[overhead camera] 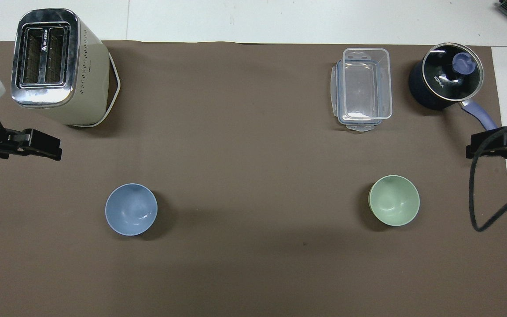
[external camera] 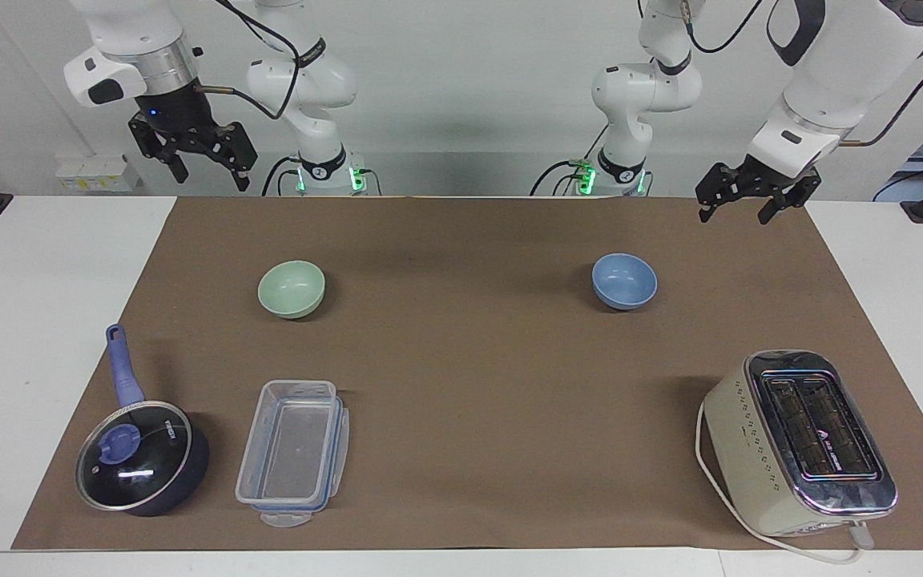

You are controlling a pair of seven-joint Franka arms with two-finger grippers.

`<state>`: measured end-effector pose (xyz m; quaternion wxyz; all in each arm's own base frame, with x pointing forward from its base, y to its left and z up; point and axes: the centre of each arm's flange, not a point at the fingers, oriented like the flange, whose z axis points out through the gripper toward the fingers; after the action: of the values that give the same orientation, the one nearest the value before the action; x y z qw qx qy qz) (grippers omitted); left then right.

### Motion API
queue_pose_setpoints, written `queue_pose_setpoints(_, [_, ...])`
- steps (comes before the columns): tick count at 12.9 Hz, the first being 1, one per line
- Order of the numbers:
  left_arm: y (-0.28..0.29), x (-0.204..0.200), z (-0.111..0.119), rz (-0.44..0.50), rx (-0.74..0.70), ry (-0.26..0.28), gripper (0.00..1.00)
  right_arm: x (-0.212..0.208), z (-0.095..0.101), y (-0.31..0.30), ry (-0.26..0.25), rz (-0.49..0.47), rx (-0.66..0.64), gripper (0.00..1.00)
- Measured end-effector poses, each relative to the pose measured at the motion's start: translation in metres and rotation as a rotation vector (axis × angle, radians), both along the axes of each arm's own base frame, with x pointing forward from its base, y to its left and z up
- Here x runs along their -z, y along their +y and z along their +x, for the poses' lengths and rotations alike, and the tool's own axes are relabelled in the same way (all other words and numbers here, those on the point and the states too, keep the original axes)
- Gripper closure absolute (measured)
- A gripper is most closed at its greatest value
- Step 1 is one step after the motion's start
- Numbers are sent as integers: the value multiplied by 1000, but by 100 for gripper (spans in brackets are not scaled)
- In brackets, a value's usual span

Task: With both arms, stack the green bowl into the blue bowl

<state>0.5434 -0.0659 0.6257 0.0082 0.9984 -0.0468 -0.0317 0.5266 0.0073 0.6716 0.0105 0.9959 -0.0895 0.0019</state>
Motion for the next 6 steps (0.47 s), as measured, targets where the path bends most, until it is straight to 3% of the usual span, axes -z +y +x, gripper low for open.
queue_pose_setpoints(6, [0,0,-1,0,1,7,0,0,0,0,0,0,0,0])
